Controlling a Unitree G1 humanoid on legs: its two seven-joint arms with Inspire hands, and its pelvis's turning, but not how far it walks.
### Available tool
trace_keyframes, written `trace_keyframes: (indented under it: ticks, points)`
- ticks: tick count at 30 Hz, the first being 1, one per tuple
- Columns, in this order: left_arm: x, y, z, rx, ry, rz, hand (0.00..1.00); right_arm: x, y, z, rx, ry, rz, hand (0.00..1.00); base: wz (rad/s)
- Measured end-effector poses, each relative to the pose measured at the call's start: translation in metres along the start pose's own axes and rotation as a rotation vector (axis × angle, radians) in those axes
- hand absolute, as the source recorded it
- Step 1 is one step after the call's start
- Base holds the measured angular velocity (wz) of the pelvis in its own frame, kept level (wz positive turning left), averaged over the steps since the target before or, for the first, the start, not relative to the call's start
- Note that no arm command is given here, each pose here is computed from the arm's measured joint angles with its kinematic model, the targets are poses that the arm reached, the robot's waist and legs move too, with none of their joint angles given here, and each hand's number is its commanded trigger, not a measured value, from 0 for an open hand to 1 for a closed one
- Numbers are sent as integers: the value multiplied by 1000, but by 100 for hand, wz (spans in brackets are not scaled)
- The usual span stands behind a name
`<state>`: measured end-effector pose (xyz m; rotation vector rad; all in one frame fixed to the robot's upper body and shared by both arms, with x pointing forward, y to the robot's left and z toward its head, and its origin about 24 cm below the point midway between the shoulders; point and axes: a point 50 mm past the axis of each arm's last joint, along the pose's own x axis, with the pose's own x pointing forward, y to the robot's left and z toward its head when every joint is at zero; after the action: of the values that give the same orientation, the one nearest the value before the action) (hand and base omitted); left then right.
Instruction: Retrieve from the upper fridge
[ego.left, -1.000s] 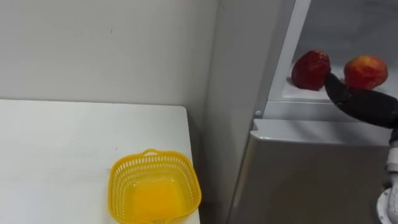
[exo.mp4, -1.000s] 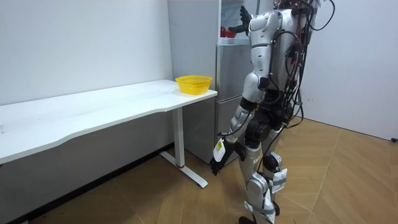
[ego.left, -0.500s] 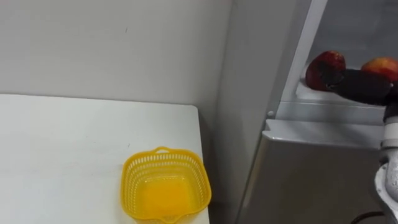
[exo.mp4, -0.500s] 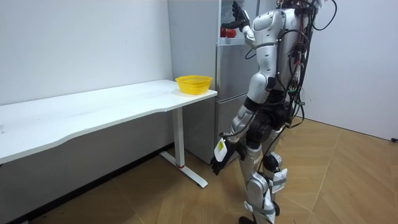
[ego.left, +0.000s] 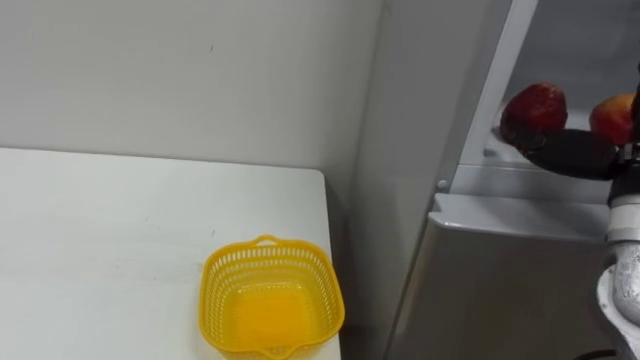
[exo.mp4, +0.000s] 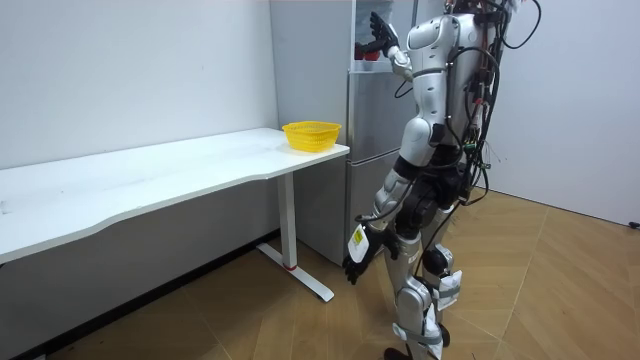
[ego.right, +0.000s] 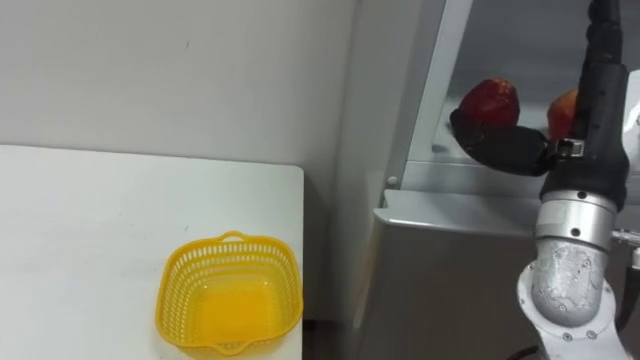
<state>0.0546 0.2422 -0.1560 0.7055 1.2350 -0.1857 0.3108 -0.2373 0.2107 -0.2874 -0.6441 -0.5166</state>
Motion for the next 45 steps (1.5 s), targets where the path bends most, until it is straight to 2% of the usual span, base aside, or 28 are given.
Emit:
trace_keyframes:
  ticks: [7, 12, 18, 23, 35, 45]
  points:
    - [0, 3, 1, 22, -2, 0, 0, 7, -3, -2, -38, 0, 56, 0, 0]
    - [0, 5, 3, 30, -15, 11, 0, 11, 12, -9, -70, 29, 151, 0, 0]
    - [0, 7, 2, 38, -13, 19, 0, 12, 13, -12, -89, 43, 209, 0, 0]
    - [0, 8, 2, 37, -13, 33, 0, 14, 11, -15, -135, 42, 239, 0, 0]
    - [1, 16, -1, 42, -4, 46, 0, 36, 11, -15, -217, 47, 321, 0, 0]
    - [2, 23, 5, 46, -17, 61, 0, 38, 11, -19, -218, 77, 325, 0, 0]
